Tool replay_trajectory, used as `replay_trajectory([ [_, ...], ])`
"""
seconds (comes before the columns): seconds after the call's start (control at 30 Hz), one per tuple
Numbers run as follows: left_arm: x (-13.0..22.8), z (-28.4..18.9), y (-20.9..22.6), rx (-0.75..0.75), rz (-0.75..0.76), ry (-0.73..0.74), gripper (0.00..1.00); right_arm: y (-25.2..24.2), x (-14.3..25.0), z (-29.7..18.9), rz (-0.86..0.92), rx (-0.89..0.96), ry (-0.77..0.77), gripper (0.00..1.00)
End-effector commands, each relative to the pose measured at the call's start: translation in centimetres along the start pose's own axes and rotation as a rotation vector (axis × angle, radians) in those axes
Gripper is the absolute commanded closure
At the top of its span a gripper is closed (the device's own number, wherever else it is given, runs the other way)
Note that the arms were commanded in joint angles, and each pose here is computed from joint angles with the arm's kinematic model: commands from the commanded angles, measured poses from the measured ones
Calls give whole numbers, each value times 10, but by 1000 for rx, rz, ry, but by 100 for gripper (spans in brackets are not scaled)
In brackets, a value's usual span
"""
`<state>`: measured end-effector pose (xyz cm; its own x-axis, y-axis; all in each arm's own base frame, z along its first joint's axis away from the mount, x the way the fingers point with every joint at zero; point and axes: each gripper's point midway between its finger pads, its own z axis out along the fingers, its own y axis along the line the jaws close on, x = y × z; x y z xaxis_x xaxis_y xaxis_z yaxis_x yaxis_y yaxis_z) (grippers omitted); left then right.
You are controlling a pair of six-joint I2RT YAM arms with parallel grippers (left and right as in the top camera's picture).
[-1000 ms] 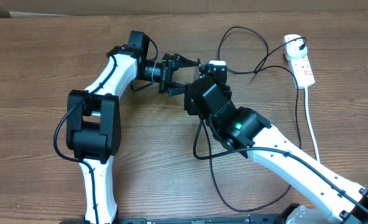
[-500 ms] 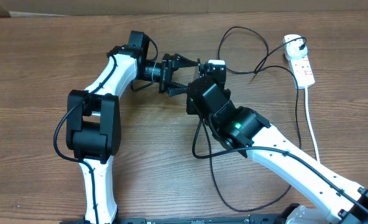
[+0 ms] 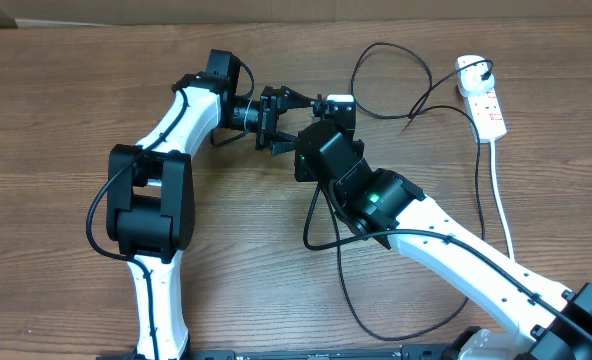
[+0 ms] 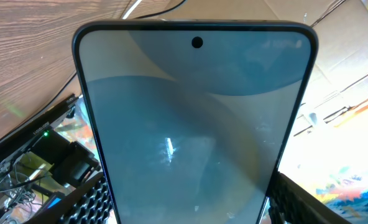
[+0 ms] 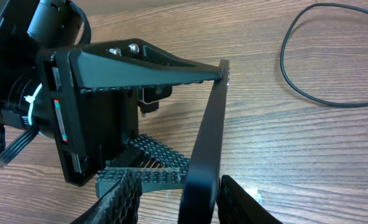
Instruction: Plug charger to phone and switch on socket
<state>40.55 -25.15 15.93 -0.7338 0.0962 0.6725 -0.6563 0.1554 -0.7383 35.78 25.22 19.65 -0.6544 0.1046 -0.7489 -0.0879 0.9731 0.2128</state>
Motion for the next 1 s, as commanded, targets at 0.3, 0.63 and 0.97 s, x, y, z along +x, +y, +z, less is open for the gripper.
replay_trajectory([
  [0.3,4,-2,-4,30,17,34,45,3,-10,-2,-5,-9,-22,78],
  [0.63,4,-2,-4,30,64,33,31,4,-9,-2,-5,-10,-21,90],
  [0.97,1,-2,-8,31,137,32,0,6,-20,-16,19,-41,-49,96],
])
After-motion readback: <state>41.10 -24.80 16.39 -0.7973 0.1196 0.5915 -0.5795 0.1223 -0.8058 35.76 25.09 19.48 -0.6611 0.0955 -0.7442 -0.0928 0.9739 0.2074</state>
